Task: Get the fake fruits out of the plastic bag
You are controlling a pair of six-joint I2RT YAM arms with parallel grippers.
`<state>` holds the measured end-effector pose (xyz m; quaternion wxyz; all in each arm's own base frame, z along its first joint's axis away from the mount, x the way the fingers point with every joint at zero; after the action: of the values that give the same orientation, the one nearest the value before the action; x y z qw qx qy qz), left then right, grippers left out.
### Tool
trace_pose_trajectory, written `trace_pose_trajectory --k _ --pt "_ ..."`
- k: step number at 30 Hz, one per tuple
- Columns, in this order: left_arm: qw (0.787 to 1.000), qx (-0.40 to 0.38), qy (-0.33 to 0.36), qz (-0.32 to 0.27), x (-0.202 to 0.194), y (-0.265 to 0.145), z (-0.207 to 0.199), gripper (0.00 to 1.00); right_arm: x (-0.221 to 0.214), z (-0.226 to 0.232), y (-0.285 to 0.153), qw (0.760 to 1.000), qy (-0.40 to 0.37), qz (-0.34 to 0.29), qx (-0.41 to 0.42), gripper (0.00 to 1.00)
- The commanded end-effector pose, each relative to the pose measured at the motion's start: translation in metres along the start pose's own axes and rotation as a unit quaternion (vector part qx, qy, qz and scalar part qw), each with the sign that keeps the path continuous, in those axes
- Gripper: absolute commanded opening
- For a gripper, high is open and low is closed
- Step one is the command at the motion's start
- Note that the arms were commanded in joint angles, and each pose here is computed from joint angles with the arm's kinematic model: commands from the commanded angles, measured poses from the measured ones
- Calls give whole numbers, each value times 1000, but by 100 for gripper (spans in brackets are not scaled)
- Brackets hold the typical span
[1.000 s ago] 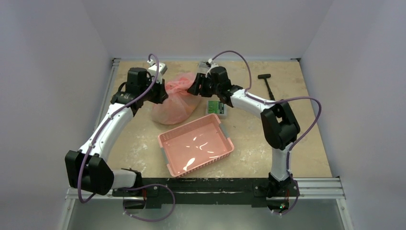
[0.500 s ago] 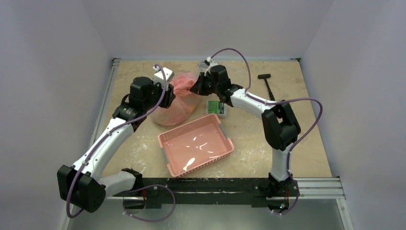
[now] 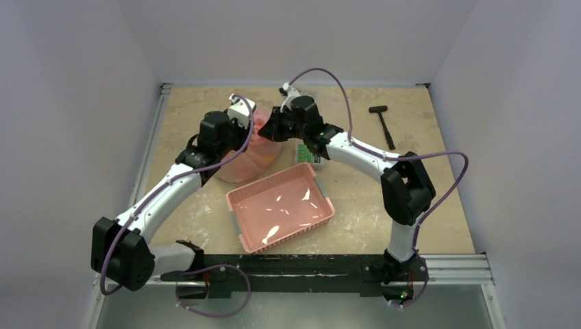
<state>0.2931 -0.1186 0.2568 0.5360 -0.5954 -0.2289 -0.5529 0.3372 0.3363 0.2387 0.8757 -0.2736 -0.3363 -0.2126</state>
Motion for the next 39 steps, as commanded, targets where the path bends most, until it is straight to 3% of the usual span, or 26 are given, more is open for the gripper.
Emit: trace_pose_trajectory --k 1,14,16,20,26,30,34,36,39 --pt "1000 20 0 -18 17 0 6 41 9 15 -5 999 -17 -9 32 0" --pt "993 90 17 73 1 12 18 36 16 24 -12 999 -22 -18 35 0" --pt "991 103 13 80 0 13 23 29 17 24 -12 999 -22 -20 35 0" --pt "987 131 -40 84 1 6 40 0 16 25 -9 999 2 -23 39 0" --pt "978 167 -114 43 -1 -11 65 0 33 8 -12 988 114 -40 95 0" --pt "979 154 -128 26 0 -19 69 0 40 -23 -17 955 230 -26 184 0" --pt "984 126 -128 11 4 -23 65 0 37 -33 -24 925 274 -14 264 0" --pt "985 114 -126 8 5 -23 64 0 36 -34 -24 927 276 -9 256 0" --pt "986 106 -127 8 6 -22 63 0 38 -36 -23 948 245 -8 205 0"
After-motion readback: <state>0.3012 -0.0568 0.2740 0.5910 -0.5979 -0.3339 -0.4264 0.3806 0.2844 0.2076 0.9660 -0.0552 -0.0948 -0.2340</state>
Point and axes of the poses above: each gripper's point midway between its finger pads, its own y axis out along the fingers, its own z axis along the line the jaws close on, x = y × z, the point moved 9 cm from there along -y, back along the fingers, and after that the axes turned 2 degrees about y, right-handed, at the moved point
